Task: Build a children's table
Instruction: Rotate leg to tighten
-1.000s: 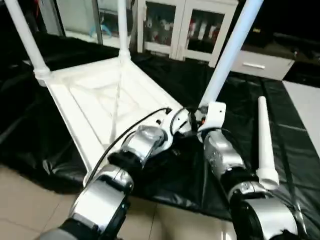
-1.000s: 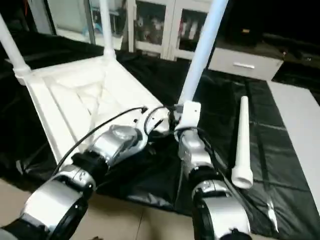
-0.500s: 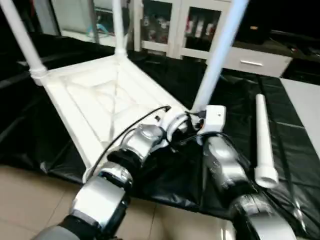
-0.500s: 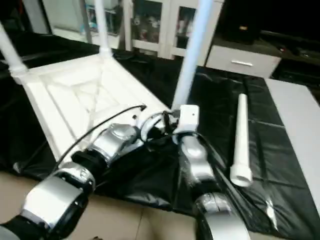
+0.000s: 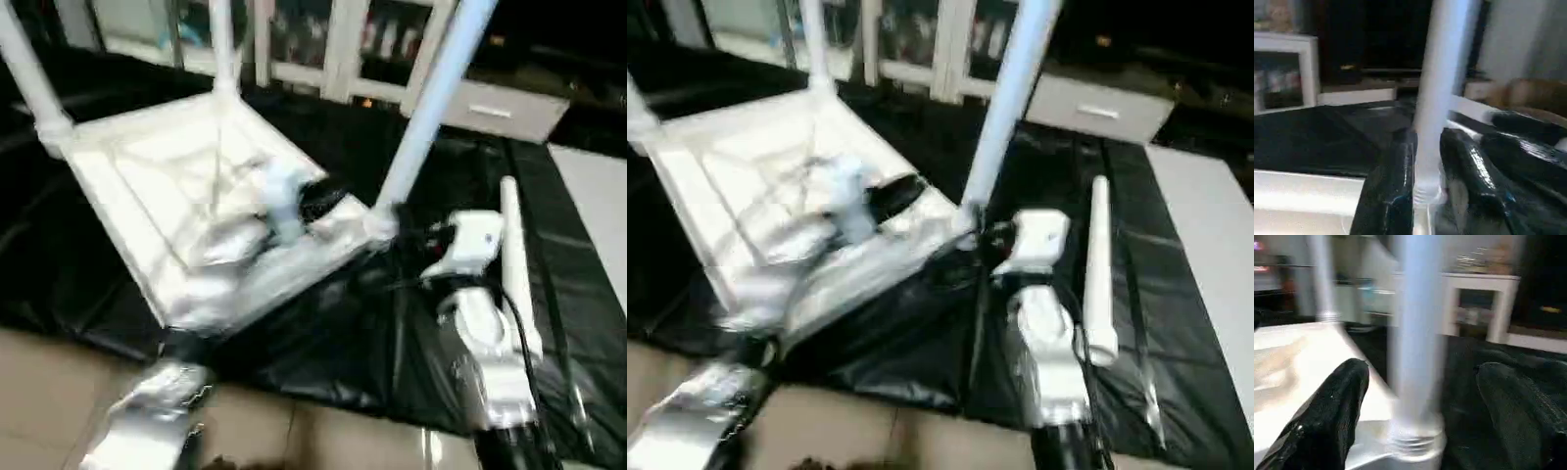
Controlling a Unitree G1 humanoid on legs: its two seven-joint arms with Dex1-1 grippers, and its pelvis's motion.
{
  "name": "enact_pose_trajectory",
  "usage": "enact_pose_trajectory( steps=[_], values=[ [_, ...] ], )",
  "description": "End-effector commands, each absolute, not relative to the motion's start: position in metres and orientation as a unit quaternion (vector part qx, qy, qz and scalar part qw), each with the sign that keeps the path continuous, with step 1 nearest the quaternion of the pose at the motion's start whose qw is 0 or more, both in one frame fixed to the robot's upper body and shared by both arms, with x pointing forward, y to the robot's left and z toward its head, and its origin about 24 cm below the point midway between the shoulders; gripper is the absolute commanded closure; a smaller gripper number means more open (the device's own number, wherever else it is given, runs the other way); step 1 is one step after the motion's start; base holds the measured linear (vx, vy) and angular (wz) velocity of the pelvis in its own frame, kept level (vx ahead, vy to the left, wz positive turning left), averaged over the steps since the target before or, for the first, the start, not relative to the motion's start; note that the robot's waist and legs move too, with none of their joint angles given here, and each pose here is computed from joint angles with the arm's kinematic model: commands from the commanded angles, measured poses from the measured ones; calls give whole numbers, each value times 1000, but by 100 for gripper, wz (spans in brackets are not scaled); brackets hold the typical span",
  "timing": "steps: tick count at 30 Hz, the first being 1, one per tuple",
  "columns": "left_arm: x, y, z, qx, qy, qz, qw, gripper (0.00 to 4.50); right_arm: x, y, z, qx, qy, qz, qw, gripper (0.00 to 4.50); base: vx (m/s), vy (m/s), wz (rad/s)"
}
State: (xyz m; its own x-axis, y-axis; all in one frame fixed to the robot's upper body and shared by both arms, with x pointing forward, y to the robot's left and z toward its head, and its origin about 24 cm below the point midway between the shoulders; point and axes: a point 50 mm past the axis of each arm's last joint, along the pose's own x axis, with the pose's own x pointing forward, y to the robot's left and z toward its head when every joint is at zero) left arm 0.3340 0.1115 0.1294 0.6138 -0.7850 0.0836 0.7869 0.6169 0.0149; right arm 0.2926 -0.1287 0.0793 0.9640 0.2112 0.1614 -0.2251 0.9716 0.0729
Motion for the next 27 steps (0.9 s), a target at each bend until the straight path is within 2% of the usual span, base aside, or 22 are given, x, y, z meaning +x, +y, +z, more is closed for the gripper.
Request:
enact_pose_trajectory(
  steps=[1,6,7,8,10,13,15,20,24,27],
  values=[
    [331,103,136,-20,-49,-462,885,337,292,-128,81,41,-75,118,989,66,0,0,0],
    [330,103,136,-20,-48,-463,885,337,292,-128,81,40,-74,119,989,66,0,0,0],
    [321,115,137,-5,-38,-479,877,337,288,-124,80,33,-70,136,988,66,0,0,0],
    [300,173,122,64,55,-480,873,337,282,-117,72,28,-44,182,982,66,0,0,0],
    [261,267,116,219,247,-421,845,337,271,-108,59,7,7,275,961,66,-6,-19,-15],
    [260,276,116,233,266,-405,843,337,269,-108,59,-4,10,294,956,66,41,-68,-10],
    [249,301,117,277,330,-357,829,337,268,-114,57,-53,24,335,941,66,0,0,0],
    [247,302,123,285,342,-325,834,337,274,-126,64,-58,24,319,945,66,0,0,0],
    [269,286,135,248,244,-309,885,337,276,-131,67,-55,26,314,947,66,0,0,0],
    [275,277,140,232,212,-324,893,337,277,-130,68,-53,23,319,946,66,0,0,0]
  ],
)
